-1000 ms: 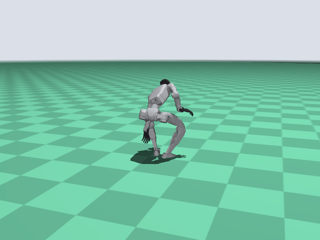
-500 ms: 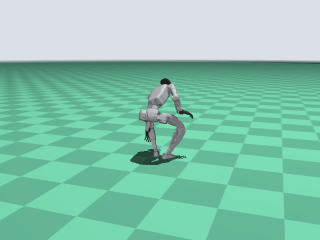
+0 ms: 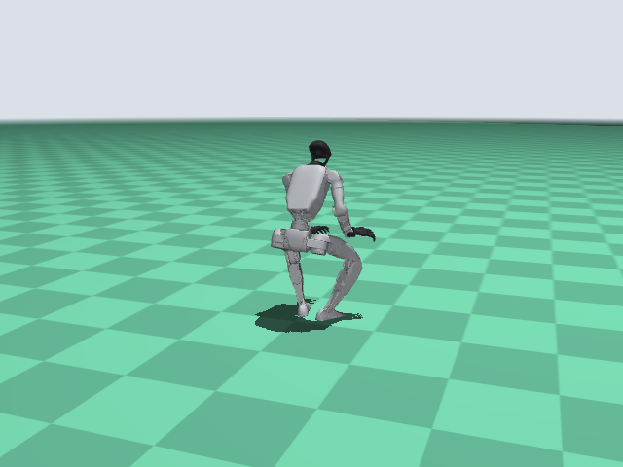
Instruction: Upper body actions
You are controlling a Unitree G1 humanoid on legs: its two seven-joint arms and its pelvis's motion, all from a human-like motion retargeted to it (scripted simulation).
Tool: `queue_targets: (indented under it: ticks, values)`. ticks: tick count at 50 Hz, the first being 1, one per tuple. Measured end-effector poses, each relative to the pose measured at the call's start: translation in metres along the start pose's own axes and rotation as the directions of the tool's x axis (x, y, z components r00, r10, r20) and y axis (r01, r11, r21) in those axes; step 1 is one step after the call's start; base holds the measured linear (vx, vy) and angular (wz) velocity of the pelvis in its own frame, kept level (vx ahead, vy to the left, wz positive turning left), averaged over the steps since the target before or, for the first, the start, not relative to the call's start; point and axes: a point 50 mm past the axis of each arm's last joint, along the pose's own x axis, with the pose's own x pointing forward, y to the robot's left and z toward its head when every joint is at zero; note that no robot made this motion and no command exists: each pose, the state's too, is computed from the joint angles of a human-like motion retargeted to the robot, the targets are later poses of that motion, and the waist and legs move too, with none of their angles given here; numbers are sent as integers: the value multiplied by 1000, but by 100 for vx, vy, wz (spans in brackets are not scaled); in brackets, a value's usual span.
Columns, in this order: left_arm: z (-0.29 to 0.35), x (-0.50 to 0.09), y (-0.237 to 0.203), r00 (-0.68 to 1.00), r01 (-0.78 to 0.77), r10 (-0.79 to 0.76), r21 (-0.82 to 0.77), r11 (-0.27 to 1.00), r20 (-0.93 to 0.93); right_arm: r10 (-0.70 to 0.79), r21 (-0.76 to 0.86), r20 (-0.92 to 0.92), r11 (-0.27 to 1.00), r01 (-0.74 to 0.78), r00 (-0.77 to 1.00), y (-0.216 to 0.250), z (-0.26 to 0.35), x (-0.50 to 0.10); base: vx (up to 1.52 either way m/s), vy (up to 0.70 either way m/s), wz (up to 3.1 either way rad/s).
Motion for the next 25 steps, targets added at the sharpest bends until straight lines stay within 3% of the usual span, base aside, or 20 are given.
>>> queue_targets:
  ticks: [11,25]
  values:
    - [61,13,7,982,-49,101,-303,952,157,-248,79,-70,964,253,966,-10,-36,-23,0,10,11]
    - [56,4,41,932,-241,331,-435,868,145,-141,-167,-56,977,130,988,-4,-68,-40,3,1,-2]
